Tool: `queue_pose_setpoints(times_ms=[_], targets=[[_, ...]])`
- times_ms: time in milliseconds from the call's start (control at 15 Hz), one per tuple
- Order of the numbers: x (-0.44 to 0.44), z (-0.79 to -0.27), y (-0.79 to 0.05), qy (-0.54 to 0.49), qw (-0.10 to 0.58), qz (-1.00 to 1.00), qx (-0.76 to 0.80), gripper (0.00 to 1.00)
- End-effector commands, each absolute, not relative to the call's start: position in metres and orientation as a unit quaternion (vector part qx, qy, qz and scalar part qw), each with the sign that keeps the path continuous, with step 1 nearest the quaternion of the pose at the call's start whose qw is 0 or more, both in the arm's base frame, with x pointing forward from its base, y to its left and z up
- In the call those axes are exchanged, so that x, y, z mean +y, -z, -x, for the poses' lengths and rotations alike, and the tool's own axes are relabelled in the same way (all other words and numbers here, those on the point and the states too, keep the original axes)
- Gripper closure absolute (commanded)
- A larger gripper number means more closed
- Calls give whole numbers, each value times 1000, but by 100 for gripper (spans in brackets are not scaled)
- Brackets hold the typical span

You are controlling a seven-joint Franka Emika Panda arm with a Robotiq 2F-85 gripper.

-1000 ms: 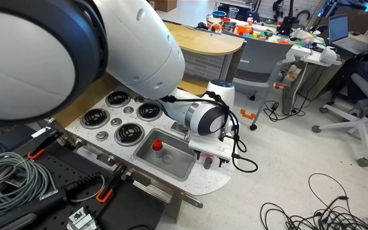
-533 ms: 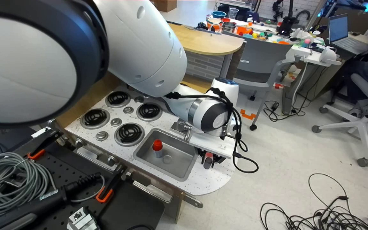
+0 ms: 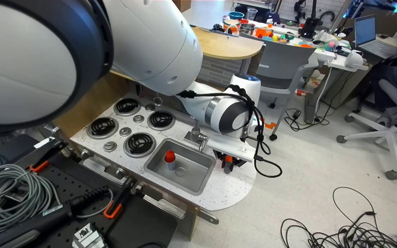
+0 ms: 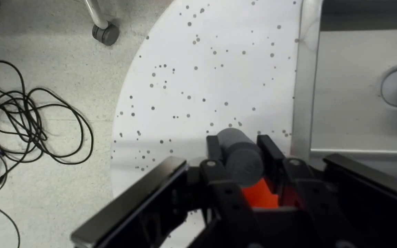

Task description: Place the salt shaker in the orange cup

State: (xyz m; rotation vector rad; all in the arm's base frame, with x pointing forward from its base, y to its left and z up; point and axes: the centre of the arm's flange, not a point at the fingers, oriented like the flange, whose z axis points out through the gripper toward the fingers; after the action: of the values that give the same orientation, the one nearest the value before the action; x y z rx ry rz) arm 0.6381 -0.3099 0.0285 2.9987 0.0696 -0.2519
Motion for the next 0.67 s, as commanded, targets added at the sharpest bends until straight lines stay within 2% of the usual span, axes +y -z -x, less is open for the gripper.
queue_pose_setpoints(times_ms=[0, 600], targets=[[-297, -640, -65, 45, 56, -997, 10, 92], [-314, -659, -63, 49, 65, -996, -44, 92]])
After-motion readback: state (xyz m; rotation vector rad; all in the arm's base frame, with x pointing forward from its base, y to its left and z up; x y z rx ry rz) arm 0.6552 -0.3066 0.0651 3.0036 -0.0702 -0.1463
